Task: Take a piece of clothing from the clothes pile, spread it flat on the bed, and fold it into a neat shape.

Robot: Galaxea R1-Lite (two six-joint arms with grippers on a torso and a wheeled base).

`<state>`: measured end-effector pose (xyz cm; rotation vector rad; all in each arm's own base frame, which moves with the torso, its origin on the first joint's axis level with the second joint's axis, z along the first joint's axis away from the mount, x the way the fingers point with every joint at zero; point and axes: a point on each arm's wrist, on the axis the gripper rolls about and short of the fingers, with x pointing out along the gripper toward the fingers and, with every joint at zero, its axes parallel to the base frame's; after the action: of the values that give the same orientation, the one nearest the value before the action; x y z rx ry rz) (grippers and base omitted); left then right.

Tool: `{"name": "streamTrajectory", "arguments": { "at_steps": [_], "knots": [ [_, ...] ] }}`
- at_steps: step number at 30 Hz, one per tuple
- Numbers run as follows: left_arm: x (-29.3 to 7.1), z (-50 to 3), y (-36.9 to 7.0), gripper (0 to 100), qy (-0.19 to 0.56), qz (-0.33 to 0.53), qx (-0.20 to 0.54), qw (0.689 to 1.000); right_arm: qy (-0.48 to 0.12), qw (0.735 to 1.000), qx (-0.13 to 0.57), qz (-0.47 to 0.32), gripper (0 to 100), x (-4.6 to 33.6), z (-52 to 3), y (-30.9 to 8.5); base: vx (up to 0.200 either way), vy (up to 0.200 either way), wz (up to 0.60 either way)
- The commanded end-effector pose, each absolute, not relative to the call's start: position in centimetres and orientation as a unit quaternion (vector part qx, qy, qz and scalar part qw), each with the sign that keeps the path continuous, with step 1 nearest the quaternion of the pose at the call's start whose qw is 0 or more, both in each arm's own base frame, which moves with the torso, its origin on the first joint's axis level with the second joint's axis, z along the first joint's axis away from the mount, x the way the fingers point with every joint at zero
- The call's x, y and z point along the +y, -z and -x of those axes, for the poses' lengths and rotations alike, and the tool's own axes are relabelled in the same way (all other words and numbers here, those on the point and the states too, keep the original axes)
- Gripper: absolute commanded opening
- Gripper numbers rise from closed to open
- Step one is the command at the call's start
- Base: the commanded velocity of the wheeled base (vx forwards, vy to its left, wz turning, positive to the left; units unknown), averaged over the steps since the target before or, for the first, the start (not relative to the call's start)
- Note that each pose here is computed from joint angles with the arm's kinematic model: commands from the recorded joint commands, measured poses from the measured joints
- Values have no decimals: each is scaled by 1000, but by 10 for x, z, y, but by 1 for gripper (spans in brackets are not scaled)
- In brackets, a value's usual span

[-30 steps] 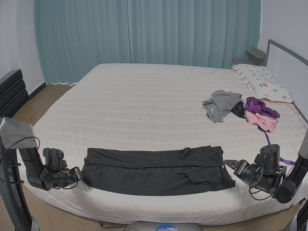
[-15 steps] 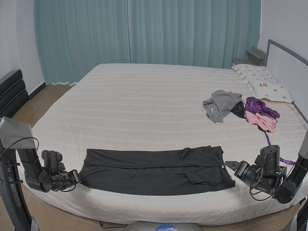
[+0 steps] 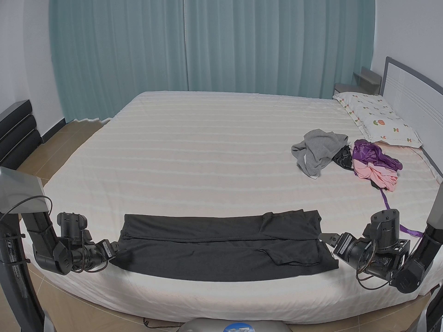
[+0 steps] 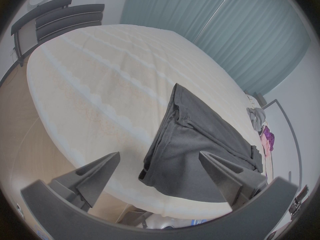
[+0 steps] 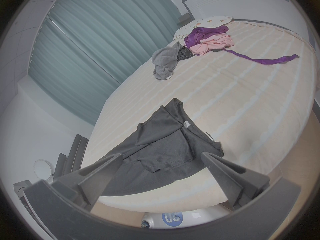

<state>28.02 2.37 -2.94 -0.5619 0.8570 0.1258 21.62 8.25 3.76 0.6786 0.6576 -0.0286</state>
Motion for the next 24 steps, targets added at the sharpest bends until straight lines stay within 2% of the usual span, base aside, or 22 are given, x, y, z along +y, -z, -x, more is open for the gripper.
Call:
{"name": "streamTrajectory", "arguments": {
  "at_steps": [1,3,4,8,16,22,24],
  "knots": [
    [25,-284,14,100,-56,292,382,875,19,883,340,-323,100,88,-224,-22,0,0,0],
    [25,-285,13,100,-55,298,380,874,21,882,343,-322,100,90,-225,-19,0,0,0],
    [24,-289,8,100,-41,339,373,863,34,873,362,-325,100,96,-234,-2,0,0,0],
    [25,-296,7,100,-32,385,367,846,32,869,370,-326,100,108,-245,11,0,0,0],
    [24,-300,9,100,-33,394,367,842,20,870,363,-333,100,121,-270,18,0,0,0],
    [24,-300,10,100,-33,393,369,841,20,863,379,-333,100,137,-283,28,-200,0,0],
    [24,-300,11,100,-32,391,370,842,22,859,378,-345,100,140,-288,26,0,0,0]
  ]
}}
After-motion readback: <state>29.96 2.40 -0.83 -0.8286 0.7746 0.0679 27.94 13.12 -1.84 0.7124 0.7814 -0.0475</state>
